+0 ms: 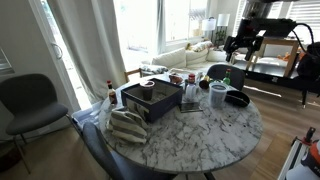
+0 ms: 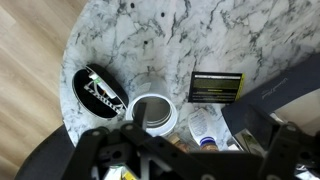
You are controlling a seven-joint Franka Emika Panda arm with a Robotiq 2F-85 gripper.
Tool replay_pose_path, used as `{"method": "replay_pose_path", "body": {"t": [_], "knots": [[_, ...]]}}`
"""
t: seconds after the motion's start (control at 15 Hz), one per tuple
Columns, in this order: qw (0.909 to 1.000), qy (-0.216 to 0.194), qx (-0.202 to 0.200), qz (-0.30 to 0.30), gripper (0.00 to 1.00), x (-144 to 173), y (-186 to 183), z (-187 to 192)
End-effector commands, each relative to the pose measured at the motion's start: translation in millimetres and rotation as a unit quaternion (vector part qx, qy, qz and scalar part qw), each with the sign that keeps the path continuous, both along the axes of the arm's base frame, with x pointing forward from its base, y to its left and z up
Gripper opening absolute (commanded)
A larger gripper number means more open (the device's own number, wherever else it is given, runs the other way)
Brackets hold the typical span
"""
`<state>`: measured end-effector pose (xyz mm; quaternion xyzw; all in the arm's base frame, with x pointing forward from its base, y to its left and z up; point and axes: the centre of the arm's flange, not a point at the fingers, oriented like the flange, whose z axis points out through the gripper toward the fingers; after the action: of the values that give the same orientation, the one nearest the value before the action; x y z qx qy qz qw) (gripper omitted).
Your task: Remove the glasses from the case, then put them in the transparent bucket
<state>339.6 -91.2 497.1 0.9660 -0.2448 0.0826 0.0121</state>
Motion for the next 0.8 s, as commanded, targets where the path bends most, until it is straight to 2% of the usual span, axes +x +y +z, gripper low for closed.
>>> {"method": "replay_pose_path", "body": {"t": [0.0, 0.33, 0.47, 0.67, 0.73], "knots": [[1.0, 0.0, 0.0, 0.0, 1.0, 0, 0, 0], [1.0, 0.0, 0.0, 0.0, 1.0, 0, 0, 0], [1.0, -0.004, -0.001, -0.003, 1.0, 4, -19, -7], [0.9999, 0.014, 0.003, -0.001, 1.0, 2, -50, -26], [0.9997, 0.018, 0.019, 0.001, 1.0, 1, -62, -34]]}}
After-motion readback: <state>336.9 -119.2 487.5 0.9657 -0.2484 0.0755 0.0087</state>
